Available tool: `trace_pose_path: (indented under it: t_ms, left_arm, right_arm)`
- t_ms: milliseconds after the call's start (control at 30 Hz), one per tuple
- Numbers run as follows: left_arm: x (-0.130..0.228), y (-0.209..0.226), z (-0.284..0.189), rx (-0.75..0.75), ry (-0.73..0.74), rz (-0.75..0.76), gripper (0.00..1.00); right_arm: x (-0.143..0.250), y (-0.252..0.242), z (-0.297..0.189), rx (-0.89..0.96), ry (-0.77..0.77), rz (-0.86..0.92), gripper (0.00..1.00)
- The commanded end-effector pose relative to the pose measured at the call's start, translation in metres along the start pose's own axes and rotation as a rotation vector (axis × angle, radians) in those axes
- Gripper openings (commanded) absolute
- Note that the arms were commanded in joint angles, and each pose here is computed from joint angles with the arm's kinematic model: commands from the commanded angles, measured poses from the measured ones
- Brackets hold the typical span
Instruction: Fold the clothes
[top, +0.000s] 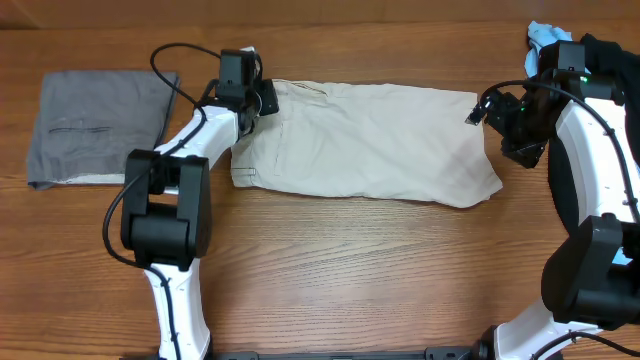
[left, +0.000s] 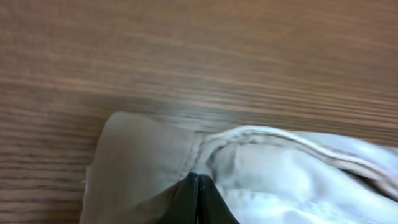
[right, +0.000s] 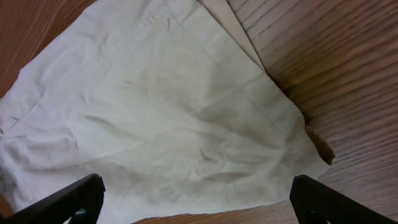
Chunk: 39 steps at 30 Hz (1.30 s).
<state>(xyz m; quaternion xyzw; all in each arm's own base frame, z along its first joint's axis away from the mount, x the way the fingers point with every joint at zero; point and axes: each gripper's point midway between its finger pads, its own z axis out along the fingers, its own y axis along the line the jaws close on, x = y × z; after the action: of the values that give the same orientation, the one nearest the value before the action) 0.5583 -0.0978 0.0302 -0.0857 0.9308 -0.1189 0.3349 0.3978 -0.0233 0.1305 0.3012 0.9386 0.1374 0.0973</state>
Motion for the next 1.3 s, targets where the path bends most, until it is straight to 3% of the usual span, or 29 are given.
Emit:
trace_pose_path:
  t_ms: [0, 167, 367, 533, 567, 600, 633, 667, 700, 833, 1000, 1267]
  left_arm:
    - [0.004, 0.012, 0.006, -0.031, 0.005, -0.036, 0.04]
    - [-0.035, -0.014, -0.031, 0.052, -0.087, -0.028, 0.04]
    - [-0.099, -0.058, -0.136, 0.193, -0.256, -0.004, 0.04]
    - [-0.101, -0.062, -0.217, 0.181, -0.260, -0.005, 0.05]
    - [-0.097, -0.061, -0.227, 0.177, -0.246, -0.007, 0.10]
    - [-0.091, -0.060, -0.237, 0.169, -0.227, -0.008, 0.20]
    - [-0.086, -0.058, -0.243, 0.161, -0.211, -0.003, 0.22]
    - [-0.081, -0.055, -0.246, 0.146, -0.198, -0.001, 0.22]
    - [-0.076, -0.049, -0.248, 0.112, -0.180, -0.005, 0.18]
    - [-0.060, -0.030, -0.242, 0.019, -0.118, -0.018, 0.09]
    - [-0.039, -0.021, -0.234, -0.020, -0.032, -0.023, 0.17]
    - [-0.022, -0.014, -0.220, -0.049, 0.044, -0.026, 0.08]
  right_arm:
    - [-0.004, 0.006, -0.011, -0.024, -0.028, -0.011, 1.00]
    - [-0.009, 0.008, -0.011, -0.031, -0.051, -0.017, 1.00]
    - [-0.017, 0.020, -0.013, -0.086, -0.080, -0.029, 1.00]
    - [-0.012, 0.035, -0.014, -0.171, -0.046, -0.036, 1.00]
    - [-0.013, 0.039, -0.015, -0.196, -0.046, -0.035, 0.99]
    - [-0.015, 0.049, -0.016, -0.242, -0.052, -0.041, 0.85]
    - [-0.018, 0.061, -0.017, -0.285, -0.068, -0.064, 0.62]
    - [-0.022, 0.073, -0.018, -0.323, -0.094, -0.093, 0.22]
    - [-0.027, 0.088, -0.019, -0.355, -0.134, -0.134, 0.04]
    - [-0.027, 0.138, -0.019, -0.447, -0.215, -0.261, 0.04]
    - [-0.014, 0.197, 0.004, -0.485, -0.299, -0.392, 0.04]
    - [-0.003, 0.226, 0.098, -0.407, -0.335, -0.455, 0.04]
